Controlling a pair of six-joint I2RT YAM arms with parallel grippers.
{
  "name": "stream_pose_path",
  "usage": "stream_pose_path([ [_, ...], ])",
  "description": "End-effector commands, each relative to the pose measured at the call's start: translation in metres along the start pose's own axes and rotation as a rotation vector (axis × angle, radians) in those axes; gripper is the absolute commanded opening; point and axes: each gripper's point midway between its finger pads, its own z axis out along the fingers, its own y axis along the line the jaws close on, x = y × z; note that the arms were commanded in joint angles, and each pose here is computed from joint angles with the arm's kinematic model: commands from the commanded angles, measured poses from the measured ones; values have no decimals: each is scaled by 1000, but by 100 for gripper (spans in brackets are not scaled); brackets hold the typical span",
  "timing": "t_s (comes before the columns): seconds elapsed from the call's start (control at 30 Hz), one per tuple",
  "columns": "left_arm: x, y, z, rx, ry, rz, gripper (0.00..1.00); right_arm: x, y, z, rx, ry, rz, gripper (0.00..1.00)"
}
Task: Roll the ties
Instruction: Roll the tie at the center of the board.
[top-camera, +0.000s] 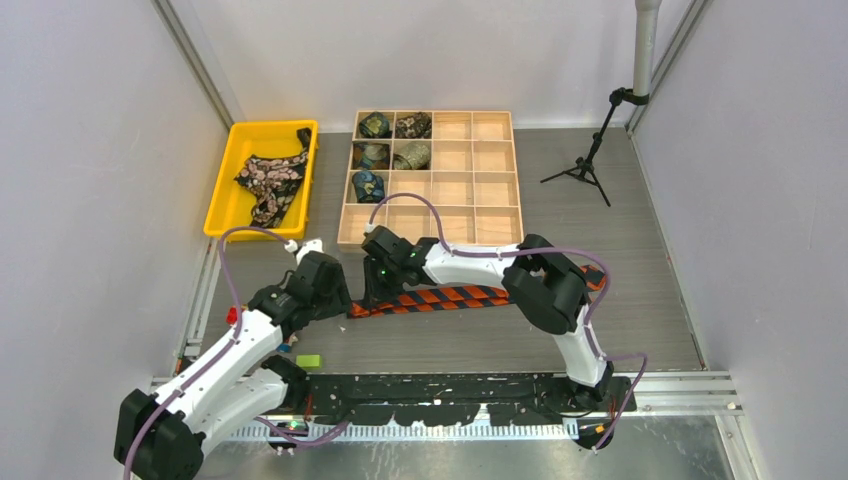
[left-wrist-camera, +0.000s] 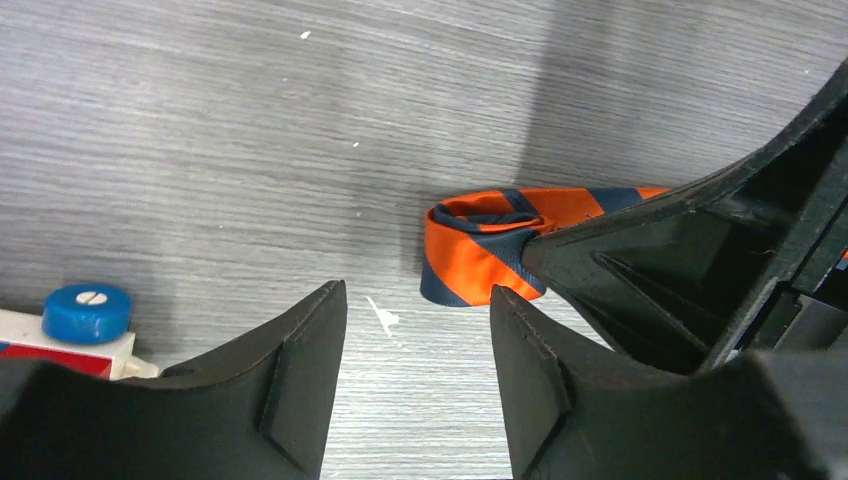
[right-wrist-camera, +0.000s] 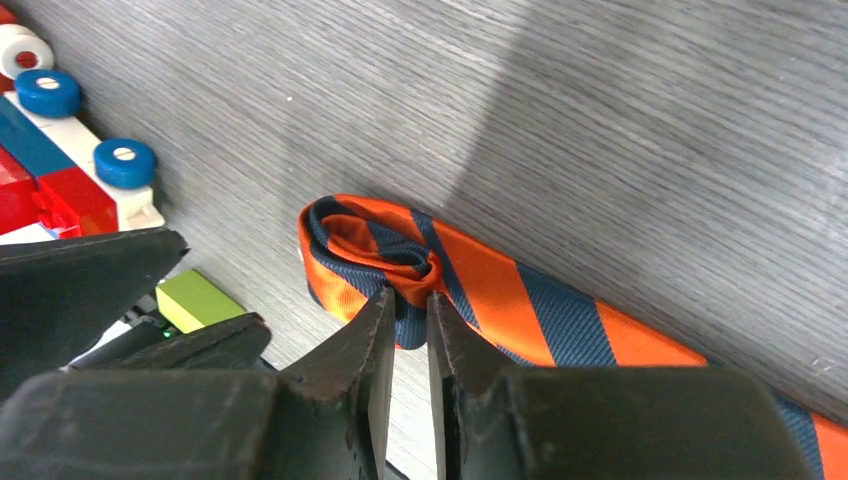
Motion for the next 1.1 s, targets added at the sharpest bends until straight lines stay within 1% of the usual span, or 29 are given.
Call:
stream_pose_path([
  [0.0,-11,3,-5,-36,-28,-14,59,-11,7,0,-7,-30,-25,23],
  [0.17,-5,-7,1,34,-10,-22,57,-14,4,-1,8,-37,-32,22],
  [0.5,4,-15,10,130,20,-72,53,-22,5,-7,29,-44,-57,21],
  [0.87,12,-15,23,208,74,-148,51,-10,-15,10,54,-10,-64,20],
  [1.07,9,-19,27,264,69,-185,50,-9,-26,14,67,-6,-63,18],
])
